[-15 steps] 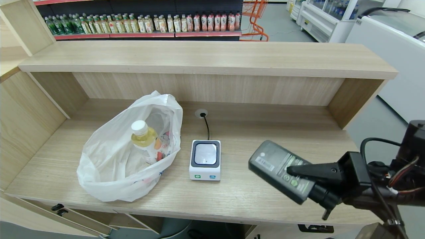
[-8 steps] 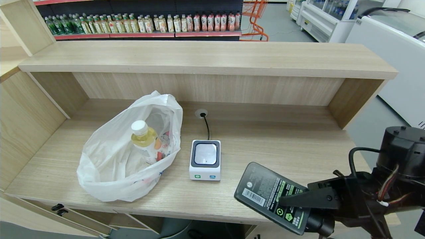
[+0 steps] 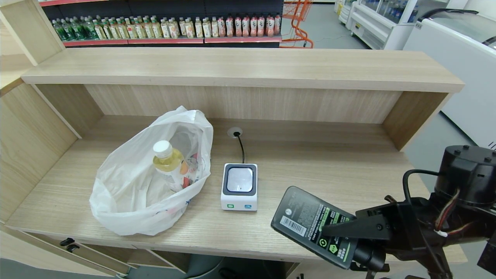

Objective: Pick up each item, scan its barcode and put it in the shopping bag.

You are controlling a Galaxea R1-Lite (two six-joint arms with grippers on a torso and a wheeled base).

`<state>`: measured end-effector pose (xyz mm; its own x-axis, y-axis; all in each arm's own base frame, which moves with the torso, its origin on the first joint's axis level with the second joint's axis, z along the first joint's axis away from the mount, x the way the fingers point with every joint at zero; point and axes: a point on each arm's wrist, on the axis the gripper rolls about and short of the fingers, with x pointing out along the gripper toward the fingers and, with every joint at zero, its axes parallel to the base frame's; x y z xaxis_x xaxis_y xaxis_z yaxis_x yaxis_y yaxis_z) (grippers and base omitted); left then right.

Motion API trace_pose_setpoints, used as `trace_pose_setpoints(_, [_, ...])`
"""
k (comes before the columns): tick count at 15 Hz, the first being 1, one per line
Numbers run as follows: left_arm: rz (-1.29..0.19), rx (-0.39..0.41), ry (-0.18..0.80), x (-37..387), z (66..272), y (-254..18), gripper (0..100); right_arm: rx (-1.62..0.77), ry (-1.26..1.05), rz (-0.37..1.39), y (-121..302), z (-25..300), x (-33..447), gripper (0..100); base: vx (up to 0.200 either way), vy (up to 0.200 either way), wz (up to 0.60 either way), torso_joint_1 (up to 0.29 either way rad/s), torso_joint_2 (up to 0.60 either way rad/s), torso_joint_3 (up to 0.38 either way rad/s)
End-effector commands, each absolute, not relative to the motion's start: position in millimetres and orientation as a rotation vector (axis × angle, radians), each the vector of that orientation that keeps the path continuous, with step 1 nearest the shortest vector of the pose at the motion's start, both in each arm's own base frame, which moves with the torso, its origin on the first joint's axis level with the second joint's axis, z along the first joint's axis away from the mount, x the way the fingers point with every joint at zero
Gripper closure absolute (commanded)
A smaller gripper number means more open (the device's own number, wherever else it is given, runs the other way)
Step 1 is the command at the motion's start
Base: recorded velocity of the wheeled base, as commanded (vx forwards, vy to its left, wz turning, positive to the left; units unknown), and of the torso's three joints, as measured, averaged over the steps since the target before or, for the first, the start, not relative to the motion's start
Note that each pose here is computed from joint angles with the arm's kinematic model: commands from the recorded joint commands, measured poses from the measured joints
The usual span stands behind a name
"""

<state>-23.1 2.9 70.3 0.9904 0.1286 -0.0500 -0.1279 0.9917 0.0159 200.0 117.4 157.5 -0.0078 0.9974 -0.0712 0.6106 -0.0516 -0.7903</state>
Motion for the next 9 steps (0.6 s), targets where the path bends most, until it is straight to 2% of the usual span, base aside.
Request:
trace_pose_setpoints(1, [0.13,0.012,0.051,-23.1,70.3,2.9,0,-1.715,-1.673,0.897,117.1,157.7,199.2,100,0.0,0.0,0.0,0.0,0.0,0.0])
trace_pose_setpoints(6, [0.13,0.012,0.051,-23.1,70.3,2.9,0,-1.714,-1.68,0.87,114.9,167.4,194.5,100,0.0,0.0,0.0,0.0,0.0,0.0])
trace_pose_setpoints(9, [0.129,0.013,0.053,-23.0,70.3,3.0,0,-1.556,-1.469,0.851,94.8,227.3,190.7,100,0.0,0.0,0.0,0.0,0.0,0.0])
